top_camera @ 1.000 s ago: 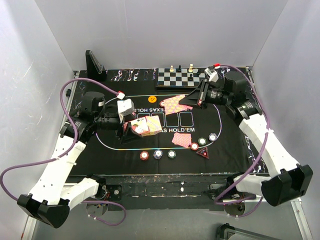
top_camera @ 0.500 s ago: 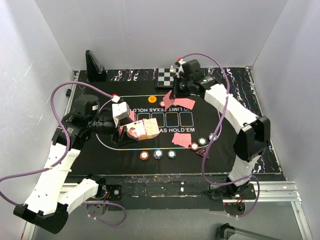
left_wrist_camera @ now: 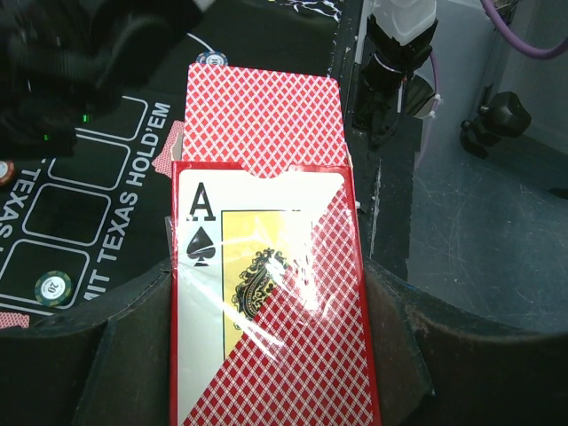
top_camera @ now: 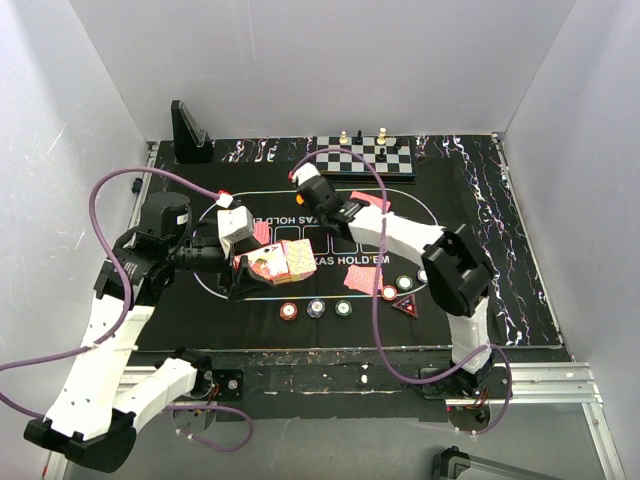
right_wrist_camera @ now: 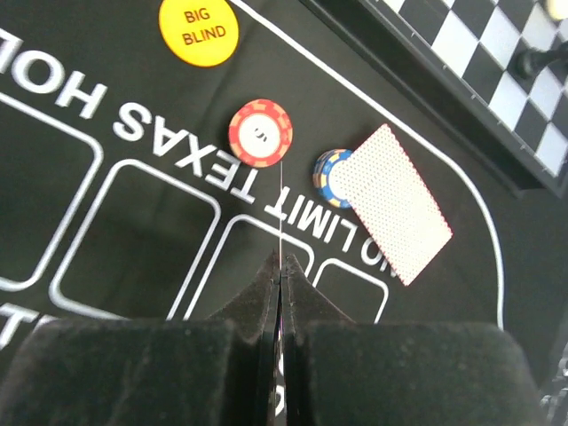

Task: Distribute texas hold em gaming equipment

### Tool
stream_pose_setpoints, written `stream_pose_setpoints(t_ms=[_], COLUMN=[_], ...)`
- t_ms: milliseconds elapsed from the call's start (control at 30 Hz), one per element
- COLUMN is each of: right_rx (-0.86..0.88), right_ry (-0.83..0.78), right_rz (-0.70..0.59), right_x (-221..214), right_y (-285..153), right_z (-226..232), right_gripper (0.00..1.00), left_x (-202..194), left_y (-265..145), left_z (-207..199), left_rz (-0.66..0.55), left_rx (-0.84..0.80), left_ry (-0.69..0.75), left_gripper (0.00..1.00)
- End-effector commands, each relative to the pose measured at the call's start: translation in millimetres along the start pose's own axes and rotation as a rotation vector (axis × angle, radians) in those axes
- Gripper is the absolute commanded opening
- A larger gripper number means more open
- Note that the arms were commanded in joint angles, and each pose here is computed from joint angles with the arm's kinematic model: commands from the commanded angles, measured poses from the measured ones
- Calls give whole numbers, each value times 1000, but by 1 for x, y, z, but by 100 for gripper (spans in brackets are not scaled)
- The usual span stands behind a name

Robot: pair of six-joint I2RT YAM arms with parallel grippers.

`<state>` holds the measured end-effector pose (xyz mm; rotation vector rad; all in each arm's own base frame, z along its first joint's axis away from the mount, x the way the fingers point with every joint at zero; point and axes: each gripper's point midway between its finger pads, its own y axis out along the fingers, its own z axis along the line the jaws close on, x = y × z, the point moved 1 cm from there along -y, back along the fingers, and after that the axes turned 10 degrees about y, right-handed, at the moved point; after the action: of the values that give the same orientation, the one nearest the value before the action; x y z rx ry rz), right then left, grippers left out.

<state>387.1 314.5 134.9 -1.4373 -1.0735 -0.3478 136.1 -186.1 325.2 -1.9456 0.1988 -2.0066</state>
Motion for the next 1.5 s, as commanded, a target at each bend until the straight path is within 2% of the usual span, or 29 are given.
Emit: stream_pose_setpoints(t_ms=[0, 333, 533, 633, 800, 967, 1067, 1200, 1467], right_rx=[-162, -144, -63, -24, 65, 178, 220, 242, 376], right_ry=[-135, -234, -233, -227, -207, -171, -161, -43, 339], right_rz=[-163, -144, -68, -18, 37, 67, 84, 114, 155], right_x=[29, 7, -25, -39, -58, -72, -74, -70, -48], right_y=[11, 26, 27, 28, 24, 11, 5, -4, -19], right_z=[8, 62, 99, 106, 117, 126, 128, 116, 49], right_gripper=[1, 1, 3, 21, 46, 60, 64, 64, 58], left_x=[20, 21, 21, 20, 19, 25, 25, 26, 30], left_y=[-8, -10, -10, -10, -10, -10, -10, -10, -10], left_z=[-9, -9, -9, -9, -8, -7, -7, -7, -5], left_rz=[-54, -54, -55, -55, -55, -69, -71, -70, -76], left_rx=[-13, -11, -8, -9, -1, 4, 1, 5, 3], left_ry=[42, 34, 37, 38, 41, 40, 37, 40, 42], left_gripper=[0, 0, 0, 0, 0, 0, 0, 0, 0])
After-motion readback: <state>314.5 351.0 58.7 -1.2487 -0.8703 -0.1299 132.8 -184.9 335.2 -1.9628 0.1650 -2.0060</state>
